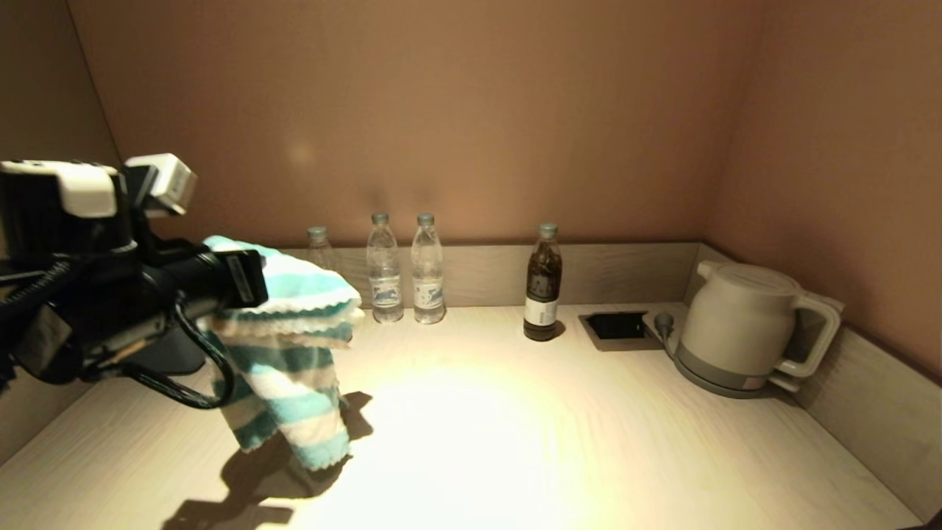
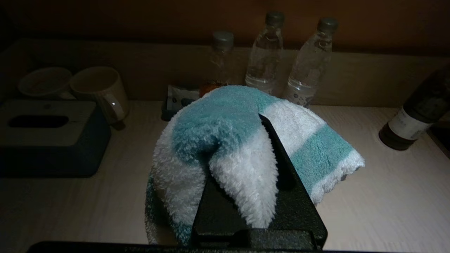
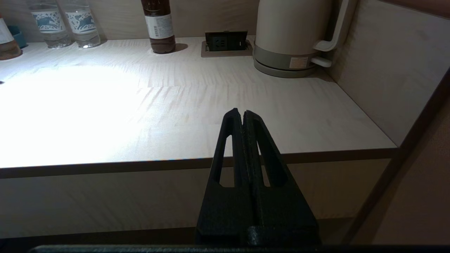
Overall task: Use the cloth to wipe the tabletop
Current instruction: Place the tablecloth
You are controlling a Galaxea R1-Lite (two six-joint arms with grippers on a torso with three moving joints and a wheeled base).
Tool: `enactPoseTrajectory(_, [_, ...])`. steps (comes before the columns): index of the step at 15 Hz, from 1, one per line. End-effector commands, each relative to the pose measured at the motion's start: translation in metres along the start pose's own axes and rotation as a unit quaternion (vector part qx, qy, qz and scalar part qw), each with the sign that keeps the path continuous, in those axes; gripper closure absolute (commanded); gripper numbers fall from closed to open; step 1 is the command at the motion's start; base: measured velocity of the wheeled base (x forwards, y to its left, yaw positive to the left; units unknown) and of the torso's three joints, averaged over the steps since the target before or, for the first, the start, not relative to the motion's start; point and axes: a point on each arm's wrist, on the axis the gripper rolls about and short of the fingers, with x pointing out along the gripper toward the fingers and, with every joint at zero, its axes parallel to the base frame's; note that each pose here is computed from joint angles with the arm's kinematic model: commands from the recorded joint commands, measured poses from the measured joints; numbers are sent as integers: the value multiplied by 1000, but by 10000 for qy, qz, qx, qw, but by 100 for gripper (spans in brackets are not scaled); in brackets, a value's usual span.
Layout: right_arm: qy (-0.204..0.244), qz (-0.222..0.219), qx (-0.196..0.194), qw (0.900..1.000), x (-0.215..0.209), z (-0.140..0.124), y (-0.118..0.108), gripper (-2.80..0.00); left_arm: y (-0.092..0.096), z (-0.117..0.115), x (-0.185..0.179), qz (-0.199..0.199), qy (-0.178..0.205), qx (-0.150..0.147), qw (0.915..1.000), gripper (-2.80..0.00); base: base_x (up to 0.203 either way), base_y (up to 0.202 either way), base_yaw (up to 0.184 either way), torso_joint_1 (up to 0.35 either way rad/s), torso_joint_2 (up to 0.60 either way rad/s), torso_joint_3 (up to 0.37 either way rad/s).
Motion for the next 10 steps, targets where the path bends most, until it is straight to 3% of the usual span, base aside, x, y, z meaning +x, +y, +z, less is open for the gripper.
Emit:
enactPoseTrajectory(1, [4,-1,3,10000,0,0,0,0,30,44,-25,399,-814,-59,9959,0,0,0,0,0,0,0])
enactPoseTrajectory(4, [4,-1,3,10000,0,0,0,0,71,72,-46,1204,-1400,111,9827,0,0,0,0,0,0,0])
enactPoseTrajectory(7, [4,-1,3,10000,0,0,0,0,98,82,-55,1821,-1719,347,9675,0,0,0,0,0,0,0])
enactPoseTrajectory(10, [4,-1,3,10000,0,0,0,0,145,85,-55,2812,-2167,615,9328,0,0,0,0,0,0,0])
